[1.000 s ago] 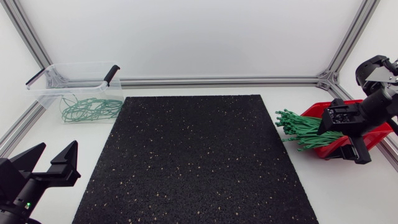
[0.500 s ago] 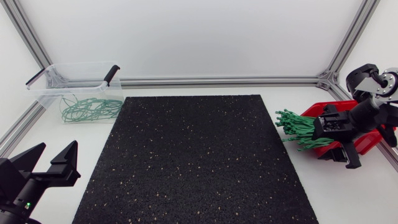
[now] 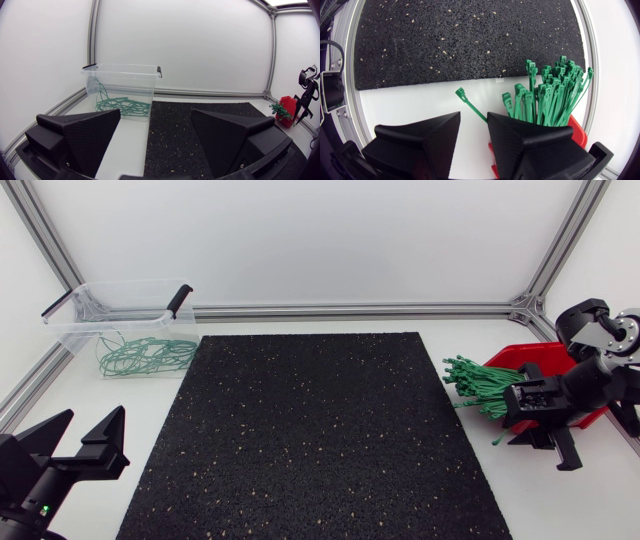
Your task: Take a green cable tie from the red box, thread the tail through the head to close it, then place it in the transparent bin on the left.
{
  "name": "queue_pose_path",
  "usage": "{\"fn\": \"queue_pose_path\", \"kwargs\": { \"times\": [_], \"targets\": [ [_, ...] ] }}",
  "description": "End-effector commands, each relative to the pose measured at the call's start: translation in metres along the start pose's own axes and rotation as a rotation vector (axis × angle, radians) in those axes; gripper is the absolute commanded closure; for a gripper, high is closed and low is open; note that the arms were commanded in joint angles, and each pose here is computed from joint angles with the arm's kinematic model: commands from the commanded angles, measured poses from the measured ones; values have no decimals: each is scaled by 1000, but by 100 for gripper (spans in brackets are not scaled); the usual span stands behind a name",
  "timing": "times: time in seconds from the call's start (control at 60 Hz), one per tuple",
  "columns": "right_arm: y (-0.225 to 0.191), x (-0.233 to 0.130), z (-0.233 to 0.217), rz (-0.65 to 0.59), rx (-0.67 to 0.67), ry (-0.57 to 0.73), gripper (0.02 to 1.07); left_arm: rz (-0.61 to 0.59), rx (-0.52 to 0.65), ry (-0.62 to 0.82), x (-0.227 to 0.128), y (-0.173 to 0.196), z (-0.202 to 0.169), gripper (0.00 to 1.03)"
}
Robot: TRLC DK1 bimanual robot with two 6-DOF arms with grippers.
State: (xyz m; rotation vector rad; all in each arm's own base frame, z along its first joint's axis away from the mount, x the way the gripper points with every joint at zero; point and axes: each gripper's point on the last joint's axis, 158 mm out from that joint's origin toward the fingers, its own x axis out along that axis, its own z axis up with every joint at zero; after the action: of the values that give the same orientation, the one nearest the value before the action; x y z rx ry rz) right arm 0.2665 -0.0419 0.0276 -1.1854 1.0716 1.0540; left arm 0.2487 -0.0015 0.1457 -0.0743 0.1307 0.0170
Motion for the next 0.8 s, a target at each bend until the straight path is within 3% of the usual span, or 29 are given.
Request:
{"fn": "queue_pose_path", "kwargs": {
  "times": [0.0,0.333,0.483,0.783],
  "targets": [
    [11,2,1,11,-38,9,71,18,-12,90,2,4,-31,5],
    [3,11,-5,-69,-58,56,70,20,-12,90,2,5,-31,5],
    [3,13,-8,-84,-73,77,49,20,-12,90,2,5,-31,5],
    [3,-10,-11,-214,-173,140,34,15,-12,90,2,4,-31,5]
  ]
}}
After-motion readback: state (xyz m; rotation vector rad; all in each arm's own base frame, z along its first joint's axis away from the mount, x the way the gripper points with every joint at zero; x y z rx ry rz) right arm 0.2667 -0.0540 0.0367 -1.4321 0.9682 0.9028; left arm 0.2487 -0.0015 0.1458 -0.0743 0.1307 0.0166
